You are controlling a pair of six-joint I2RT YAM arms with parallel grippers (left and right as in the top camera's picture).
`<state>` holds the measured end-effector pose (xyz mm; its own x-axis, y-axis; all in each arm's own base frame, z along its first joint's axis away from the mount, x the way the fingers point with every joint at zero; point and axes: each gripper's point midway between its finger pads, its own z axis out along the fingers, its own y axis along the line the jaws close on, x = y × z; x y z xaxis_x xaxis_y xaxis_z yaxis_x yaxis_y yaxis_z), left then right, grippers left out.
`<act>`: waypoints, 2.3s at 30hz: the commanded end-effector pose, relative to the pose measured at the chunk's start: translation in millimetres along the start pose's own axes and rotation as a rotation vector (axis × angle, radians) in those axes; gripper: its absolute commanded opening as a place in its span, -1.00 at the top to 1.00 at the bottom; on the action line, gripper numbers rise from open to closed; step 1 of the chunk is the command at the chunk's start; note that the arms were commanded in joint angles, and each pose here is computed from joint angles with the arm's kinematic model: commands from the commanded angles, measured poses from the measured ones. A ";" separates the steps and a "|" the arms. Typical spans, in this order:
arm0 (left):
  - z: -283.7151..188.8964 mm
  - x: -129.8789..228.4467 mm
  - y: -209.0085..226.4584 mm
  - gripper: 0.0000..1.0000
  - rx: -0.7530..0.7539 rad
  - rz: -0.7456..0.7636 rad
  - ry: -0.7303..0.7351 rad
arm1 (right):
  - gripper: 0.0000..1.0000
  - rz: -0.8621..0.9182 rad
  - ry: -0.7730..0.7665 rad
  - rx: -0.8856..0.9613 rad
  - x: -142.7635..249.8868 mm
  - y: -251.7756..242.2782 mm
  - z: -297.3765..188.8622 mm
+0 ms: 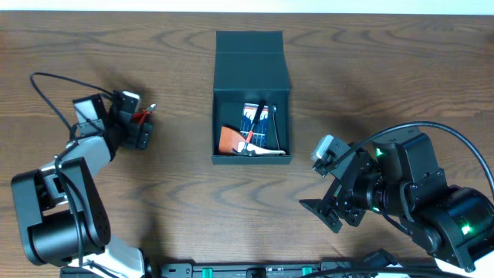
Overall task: Pack container
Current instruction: 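Lower the left gripper and grasp the red pliers handles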
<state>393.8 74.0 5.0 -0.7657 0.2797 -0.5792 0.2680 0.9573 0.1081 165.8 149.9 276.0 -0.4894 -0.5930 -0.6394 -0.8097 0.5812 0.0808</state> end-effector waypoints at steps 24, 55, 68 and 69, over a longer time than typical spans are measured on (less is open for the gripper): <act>23.3 25.3 -13.7 -0.25 0.084 -0.021 0.064 | -0.98 0.022 0.001 0.003 0.6 -1.1 -0.1; -58.2 -46.3 4.5 0.06 -0.025 -0.067 -0.137 | -0.98 0.022 0.001 0.003 0.6 -1.1 -0.1; -28.8 -2.7 -20.5 -0.76 0.098 -0.118 0.021 | -0.98 0.022 0.001 0.003 0.6 -1.1 0.0; -26.2 0.4 -21.6 -0.79 0.103 -0.121 0.031 | -0.99 0.022 0.001 0.003 0.6 -1.1 0.0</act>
<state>379.4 60.3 40.9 -0.7849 0.1790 -0.5932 0.2255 0.9742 -0.0044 165.8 149.9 276.1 -0.4892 -0.5929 -0.6397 -0.8098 0.5812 0.0806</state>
